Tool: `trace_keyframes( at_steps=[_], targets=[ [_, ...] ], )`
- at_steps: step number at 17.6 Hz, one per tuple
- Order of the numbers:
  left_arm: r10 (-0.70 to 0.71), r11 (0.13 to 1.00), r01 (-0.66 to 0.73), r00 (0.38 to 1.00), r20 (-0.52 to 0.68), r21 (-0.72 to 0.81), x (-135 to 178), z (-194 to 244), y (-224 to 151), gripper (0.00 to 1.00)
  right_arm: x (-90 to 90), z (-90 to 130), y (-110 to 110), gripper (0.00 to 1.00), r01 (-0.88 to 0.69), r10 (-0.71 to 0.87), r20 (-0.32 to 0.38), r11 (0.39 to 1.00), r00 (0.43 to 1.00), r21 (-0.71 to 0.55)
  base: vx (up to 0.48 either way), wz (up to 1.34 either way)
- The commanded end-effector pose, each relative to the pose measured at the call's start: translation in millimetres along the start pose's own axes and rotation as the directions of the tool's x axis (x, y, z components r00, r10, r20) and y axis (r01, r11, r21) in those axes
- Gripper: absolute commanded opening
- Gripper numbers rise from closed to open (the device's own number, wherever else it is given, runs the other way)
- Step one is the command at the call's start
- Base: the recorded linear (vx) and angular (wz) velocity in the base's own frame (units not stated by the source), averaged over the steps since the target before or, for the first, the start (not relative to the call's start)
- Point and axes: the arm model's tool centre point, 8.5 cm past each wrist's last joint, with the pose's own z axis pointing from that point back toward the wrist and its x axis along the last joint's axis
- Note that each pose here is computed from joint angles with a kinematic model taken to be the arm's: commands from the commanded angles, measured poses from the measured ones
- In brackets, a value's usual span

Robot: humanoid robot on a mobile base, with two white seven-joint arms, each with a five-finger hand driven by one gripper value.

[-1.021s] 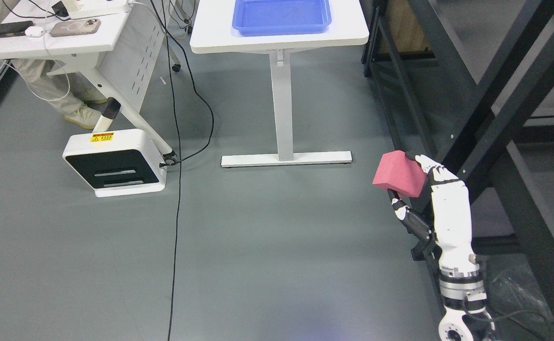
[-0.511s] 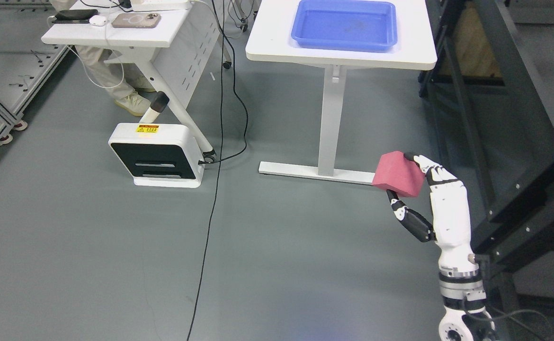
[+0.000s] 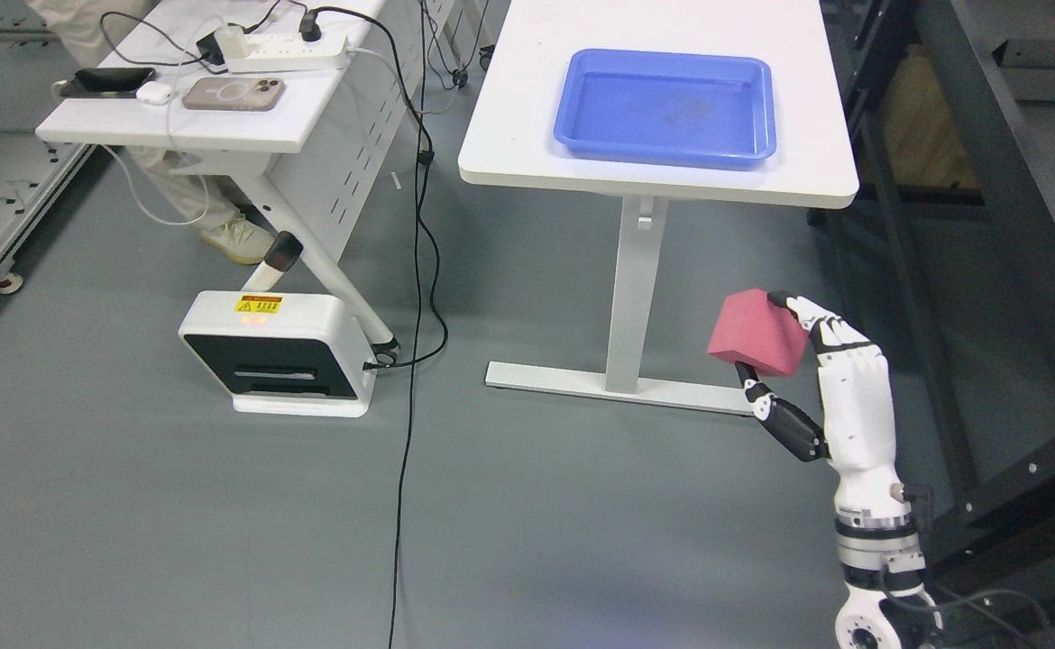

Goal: Pick pink block from left shelf to tray
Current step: 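Turn and drive toward the blue tray holding the block in the right hand, then lower the pink block into the blue tray with the right hand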

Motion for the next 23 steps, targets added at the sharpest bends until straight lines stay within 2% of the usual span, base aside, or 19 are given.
trace_keyframes(
  at_steps=[1,8,10,14,21,23],
  targets=[
    [0.008,1.0,-0.009,0.999,0.047,0.014,25,-1,9,1.0,-2.6,1,0,0.03,-0.008,0.008,0.009,1.0,1.0,0.016,0.347,-0.19],
    [0.008,1.0,-0.009,0.999,0.047,0.014,25,-1,9,1.0,-2.0,0,2,0.03,-0.006,0.006,0.015,1.0,1.0,0.02,0.336,-0.15],
    [0.008,1.0,-0.009,0.999,0.047,0.014,25,-1,9,1.0,4.9,1,9,0.03,0.01,-0.011,0.029,0.999,1.0,0.038,0.317,-0.01],
    [0.008,1.0,-0.009,0.999,0.047,0.014,25,-1,9,1.0,6.9,1,11,0.04,0.013,-0.014,0.035,0.999,0.999,0.049,0.317,0.01],
    [0.008,1.0,-0.009,0.999,0.047,0.014,25,-1,9,1.0,18.0,5,32,0.04,0.022,-0.032,0.05,0.982,0.998,0.189,0.273,0.0],
    [0.008,1.0,-0.009,0.999,0.047,0.014,25,-1,9,1.0,24.1,5,40,0.04,-0.025,0.005,0.084,0.971,0.996,0.237,0.243,-0.02]
  ],
)
